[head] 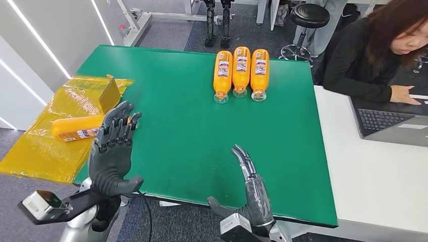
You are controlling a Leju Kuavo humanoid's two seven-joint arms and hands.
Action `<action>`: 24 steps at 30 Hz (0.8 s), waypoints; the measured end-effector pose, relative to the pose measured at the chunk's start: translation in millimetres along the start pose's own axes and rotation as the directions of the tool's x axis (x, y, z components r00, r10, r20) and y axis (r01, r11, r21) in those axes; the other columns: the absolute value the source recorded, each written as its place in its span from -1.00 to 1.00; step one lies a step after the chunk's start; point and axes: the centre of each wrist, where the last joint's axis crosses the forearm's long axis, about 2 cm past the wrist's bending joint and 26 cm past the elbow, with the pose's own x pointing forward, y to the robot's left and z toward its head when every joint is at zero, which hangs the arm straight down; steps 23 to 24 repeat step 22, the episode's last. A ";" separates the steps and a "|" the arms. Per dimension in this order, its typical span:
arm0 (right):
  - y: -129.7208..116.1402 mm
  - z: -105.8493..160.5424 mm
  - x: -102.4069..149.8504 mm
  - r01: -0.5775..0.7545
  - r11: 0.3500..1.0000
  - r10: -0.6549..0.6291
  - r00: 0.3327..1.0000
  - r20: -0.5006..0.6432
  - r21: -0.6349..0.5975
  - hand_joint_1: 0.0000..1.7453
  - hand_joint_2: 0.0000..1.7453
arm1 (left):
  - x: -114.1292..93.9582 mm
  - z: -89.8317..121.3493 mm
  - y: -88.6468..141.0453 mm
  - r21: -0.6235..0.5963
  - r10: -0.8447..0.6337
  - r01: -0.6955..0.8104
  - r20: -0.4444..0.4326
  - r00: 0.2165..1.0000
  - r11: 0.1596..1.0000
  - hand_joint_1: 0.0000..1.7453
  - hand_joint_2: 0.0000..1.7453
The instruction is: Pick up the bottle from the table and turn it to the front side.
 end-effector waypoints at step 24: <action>-37.0 50.4 21.9 0.124 0.956 -0.125 0.992 0.011 -0.267 -1.00 1.00 | -46.0 38.9 -70.2 0.194 0.225 -0.194 -0.153 0.962 0.962 -1.00 1.00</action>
